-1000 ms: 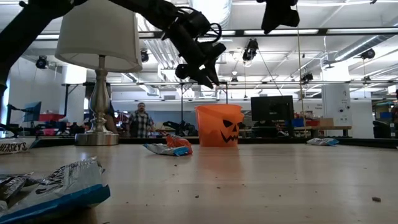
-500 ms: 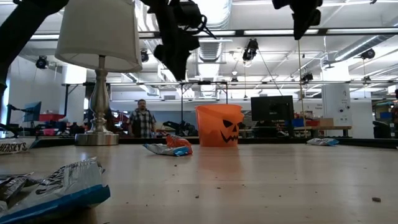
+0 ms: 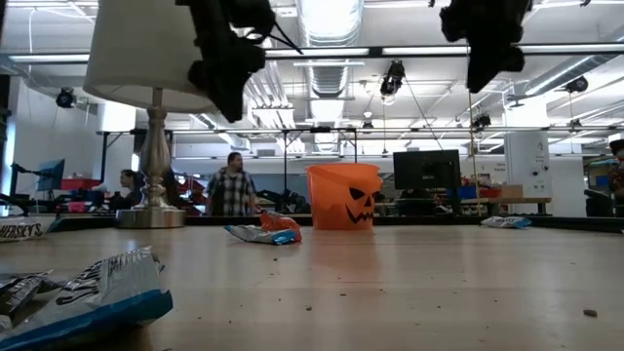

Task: Organize candy in baskets
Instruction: Put the orange chocolate into the orange bucket

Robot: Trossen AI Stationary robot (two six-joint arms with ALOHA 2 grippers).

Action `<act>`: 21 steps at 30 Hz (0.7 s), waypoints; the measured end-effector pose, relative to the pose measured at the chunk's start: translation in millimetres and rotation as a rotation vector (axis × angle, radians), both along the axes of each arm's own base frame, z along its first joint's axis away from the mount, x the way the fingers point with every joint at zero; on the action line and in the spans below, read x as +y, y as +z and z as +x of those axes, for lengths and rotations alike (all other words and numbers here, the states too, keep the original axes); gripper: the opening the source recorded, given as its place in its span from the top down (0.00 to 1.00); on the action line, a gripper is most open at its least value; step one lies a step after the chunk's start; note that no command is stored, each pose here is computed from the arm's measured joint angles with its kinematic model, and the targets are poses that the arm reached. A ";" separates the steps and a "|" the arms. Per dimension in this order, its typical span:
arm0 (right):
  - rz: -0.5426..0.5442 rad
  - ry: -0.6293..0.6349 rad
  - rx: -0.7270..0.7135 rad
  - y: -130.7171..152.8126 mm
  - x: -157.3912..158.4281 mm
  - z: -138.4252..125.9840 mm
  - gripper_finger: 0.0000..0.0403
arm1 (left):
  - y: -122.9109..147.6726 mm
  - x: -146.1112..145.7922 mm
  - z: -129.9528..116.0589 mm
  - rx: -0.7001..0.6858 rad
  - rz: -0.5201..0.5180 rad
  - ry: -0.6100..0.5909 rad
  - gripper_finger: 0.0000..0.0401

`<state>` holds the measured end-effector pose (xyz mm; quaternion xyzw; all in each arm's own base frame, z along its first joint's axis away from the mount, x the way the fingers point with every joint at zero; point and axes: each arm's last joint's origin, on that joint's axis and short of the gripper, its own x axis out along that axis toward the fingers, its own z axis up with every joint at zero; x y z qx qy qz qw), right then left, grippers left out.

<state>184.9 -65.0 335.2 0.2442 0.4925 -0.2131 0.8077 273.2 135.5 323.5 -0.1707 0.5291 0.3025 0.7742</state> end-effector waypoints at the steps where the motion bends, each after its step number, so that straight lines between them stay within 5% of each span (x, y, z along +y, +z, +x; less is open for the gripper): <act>1: 0.024 0.006 -0.033 -4.2 -0.1 3.3 0.80 | -0.8 -5.5 -5.5 -0.014 -0.003 0.006 0.73; 7: 0.150 0.080 -0.222 -26.9 -2.1 33.8 0.80 | 0.8 -31.8 -31.6 -0.106 -0.001 0.034 0.73; 12: 0.158 0.135 -0.232 -43.3 2.3 59.8 0.80 | 7.0 -44.4 -41.8 -0.196 0.032 -0.001 0.73; 21: 0.146 0.196 -0.273 -25.0 11.7 81.4 0.80 | 22.5 -44.2 -39.6 -0.270 0.079 -0.053 0.73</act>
